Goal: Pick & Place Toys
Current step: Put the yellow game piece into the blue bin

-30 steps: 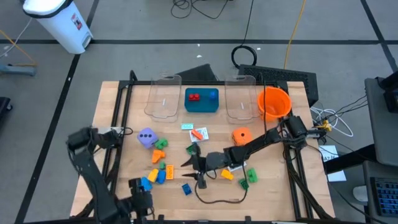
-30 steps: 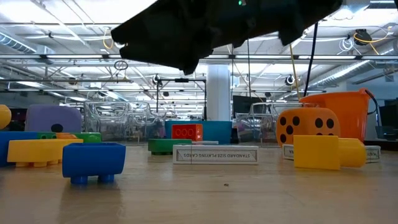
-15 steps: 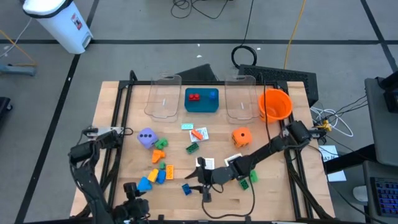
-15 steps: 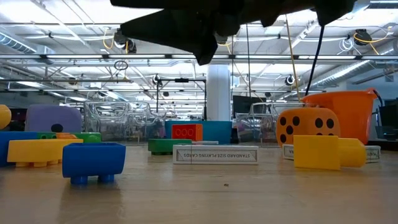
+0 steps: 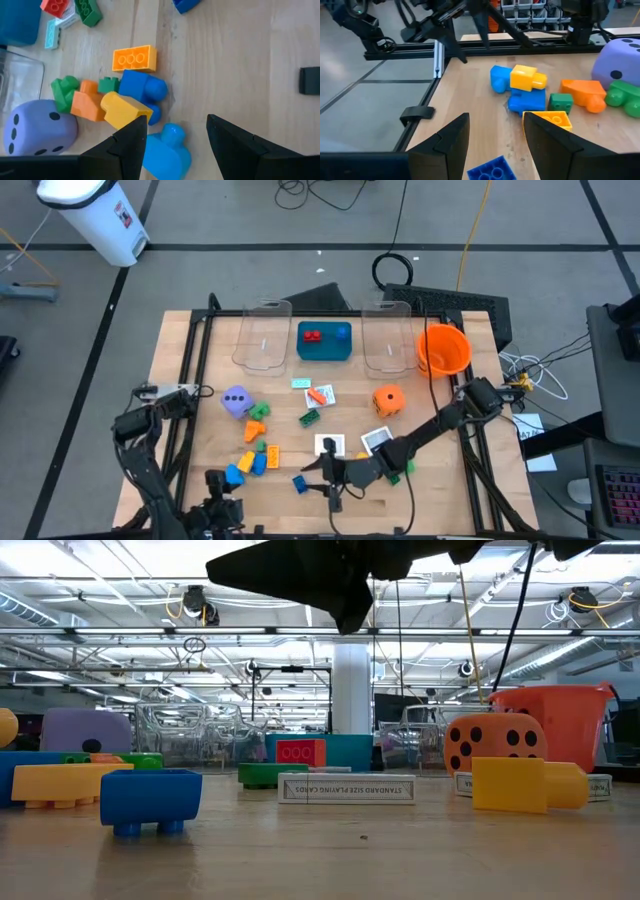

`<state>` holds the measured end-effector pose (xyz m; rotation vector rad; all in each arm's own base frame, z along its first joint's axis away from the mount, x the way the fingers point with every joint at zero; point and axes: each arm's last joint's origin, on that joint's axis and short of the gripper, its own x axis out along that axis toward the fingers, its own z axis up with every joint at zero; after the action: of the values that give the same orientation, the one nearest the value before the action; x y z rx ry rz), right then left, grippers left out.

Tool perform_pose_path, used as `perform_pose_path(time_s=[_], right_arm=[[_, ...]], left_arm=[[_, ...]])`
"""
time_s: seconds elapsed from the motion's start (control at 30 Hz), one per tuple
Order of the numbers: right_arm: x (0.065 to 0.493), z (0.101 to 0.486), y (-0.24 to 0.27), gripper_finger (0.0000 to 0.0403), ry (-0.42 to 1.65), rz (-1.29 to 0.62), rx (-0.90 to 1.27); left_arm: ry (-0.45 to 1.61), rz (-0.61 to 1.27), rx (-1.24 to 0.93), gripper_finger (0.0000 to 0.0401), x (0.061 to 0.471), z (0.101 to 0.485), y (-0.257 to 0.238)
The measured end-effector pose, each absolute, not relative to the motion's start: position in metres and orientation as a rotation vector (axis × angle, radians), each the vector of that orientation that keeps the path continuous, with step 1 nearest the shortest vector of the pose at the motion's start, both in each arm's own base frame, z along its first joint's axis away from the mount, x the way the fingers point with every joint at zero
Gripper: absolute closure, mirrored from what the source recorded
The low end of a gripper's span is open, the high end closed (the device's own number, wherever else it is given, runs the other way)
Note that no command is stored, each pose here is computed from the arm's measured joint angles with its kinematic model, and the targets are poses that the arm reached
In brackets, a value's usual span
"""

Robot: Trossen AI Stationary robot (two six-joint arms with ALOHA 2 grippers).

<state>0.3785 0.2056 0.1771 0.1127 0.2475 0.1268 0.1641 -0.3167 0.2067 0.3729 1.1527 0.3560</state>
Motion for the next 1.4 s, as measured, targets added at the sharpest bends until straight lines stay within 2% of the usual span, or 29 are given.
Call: perform_pose_path(time_s=[0.6,1.0,1.4], right_arm=[[0.377,0.177,0.209,0.022,0.248,0.133,0.103],[0.377,0.176,0.208,0.022,0.252,0.132,0.1],[0.377,0.176,0.208,0.022,0.255,0.132,0.099]], left_arm=[[1.242,0.512,0.451,0.019,0.162,0.162,-0.282],[1.144,0.53,0.489,0.019,0.163,0.161,-0.279],[1.173,0.595,0.512,0.019,0.177,0.154,-0.261]])
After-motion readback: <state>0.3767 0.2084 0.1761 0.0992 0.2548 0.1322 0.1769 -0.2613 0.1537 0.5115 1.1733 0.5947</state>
